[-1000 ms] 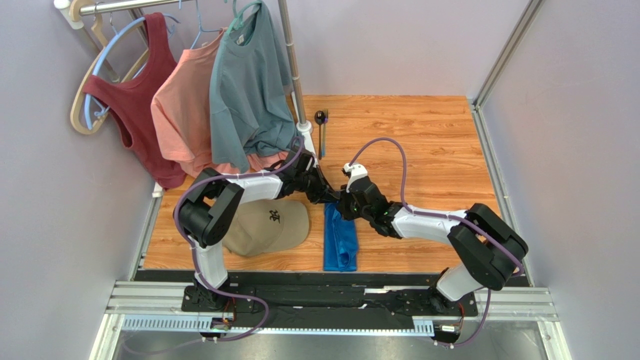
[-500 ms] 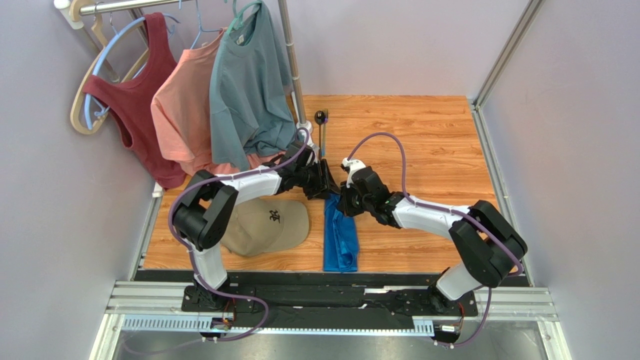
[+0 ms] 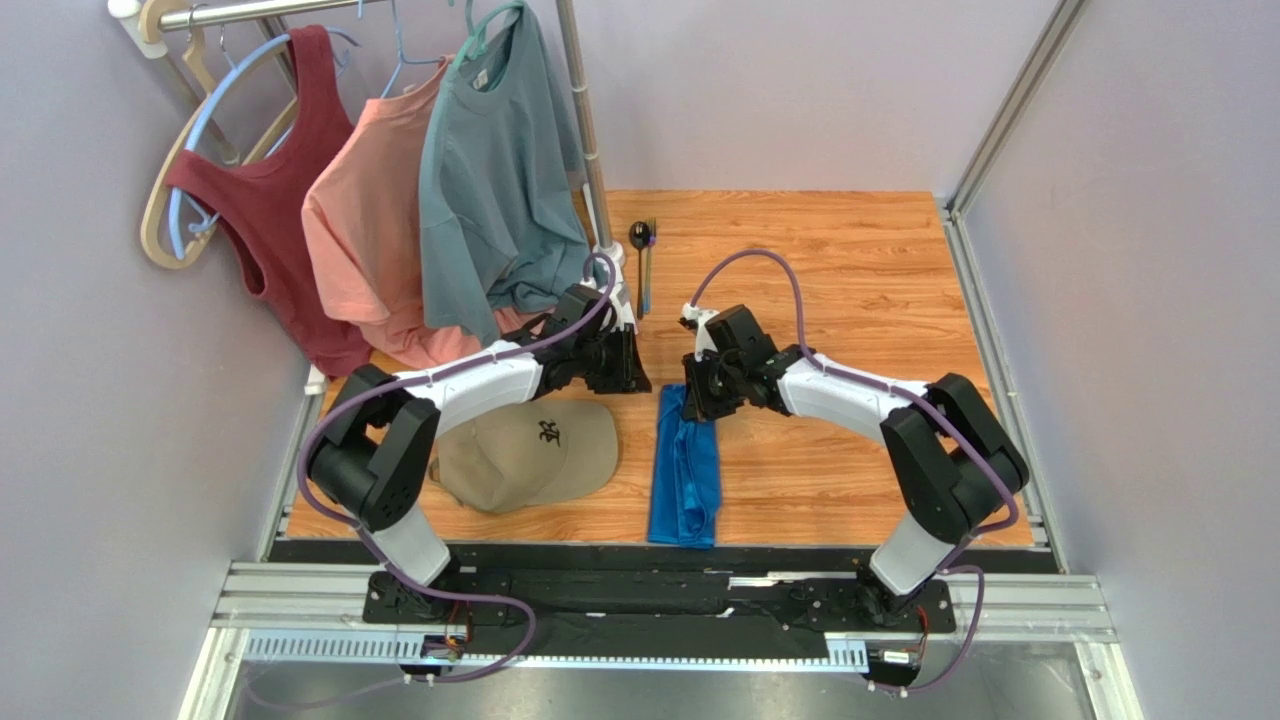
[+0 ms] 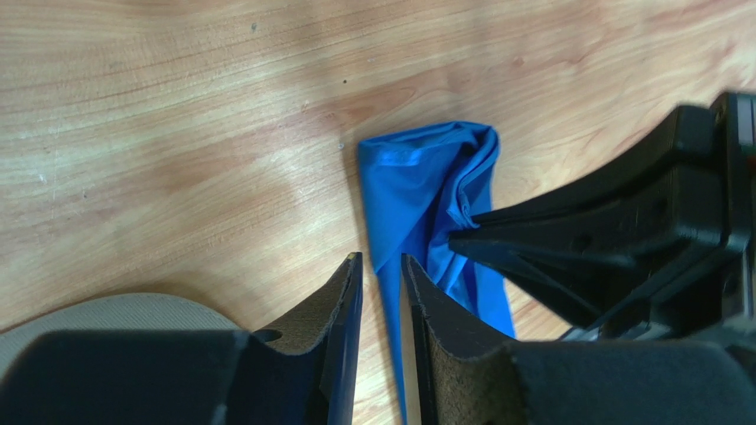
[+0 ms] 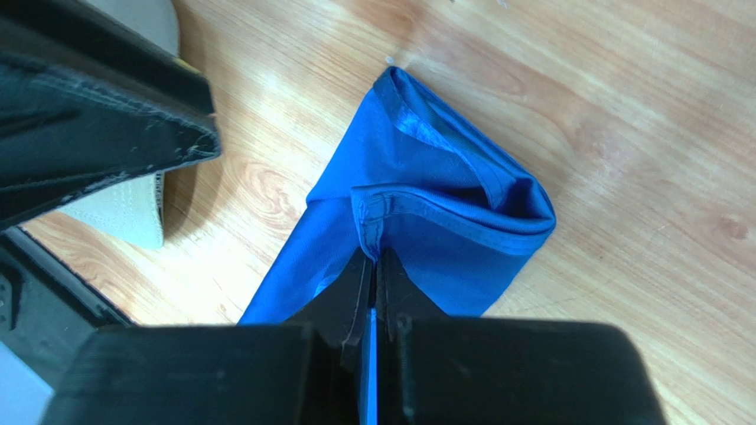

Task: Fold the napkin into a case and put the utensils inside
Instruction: Stuff the top corner of the smaller-rectangle-folded napkin into the folded napkin.

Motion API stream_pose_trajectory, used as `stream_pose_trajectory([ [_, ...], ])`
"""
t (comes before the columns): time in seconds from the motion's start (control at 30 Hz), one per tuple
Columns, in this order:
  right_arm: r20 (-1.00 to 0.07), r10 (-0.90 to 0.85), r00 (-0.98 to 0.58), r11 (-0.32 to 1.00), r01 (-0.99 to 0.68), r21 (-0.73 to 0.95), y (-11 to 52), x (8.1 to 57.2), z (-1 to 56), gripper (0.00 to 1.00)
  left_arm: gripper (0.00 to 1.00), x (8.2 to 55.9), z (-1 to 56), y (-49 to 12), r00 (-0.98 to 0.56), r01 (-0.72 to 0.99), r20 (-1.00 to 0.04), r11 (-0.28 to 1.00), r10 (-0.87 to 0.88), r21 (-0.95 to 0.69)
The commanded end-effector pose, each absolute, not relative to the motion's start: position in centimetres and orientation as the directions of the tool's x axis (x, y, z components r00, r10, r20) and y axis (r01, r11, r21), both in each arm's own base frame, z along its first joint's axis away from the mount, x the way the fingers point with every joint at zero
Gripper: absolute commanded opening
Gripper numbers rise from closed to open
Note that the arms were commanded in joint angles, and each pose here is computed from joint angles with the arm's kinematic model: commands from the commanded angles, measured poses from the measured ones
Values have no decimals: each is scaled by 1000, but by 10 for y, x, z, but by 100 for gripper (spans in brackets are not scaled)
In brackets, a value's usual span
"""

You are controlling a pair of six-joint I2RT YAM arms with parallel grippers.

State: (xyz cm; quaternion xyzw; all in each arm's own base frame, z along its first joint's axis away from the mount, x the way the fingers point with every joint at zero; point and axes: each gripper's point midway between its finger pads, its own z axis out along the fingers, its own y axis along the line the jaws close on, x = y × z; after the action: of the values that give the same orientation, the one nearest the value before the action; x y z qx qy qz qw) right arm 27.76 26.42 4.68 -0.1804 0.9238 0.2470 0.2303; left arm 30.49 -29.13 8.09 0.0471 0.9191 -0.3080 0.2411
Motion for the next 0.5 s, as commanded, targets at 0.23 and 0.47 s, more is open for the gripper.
stream_pose_trajectory([
  [0.23,-417,-208,-885,775,-409,482,267,267,52,0,35,297,65,-326,-762,474,-627,797,160,-374],
  [0.47,-368,-126,-921,771,-324,548,255,269,58,0,36,299,63,-342,-713,531,-668,787,213,-315],
])
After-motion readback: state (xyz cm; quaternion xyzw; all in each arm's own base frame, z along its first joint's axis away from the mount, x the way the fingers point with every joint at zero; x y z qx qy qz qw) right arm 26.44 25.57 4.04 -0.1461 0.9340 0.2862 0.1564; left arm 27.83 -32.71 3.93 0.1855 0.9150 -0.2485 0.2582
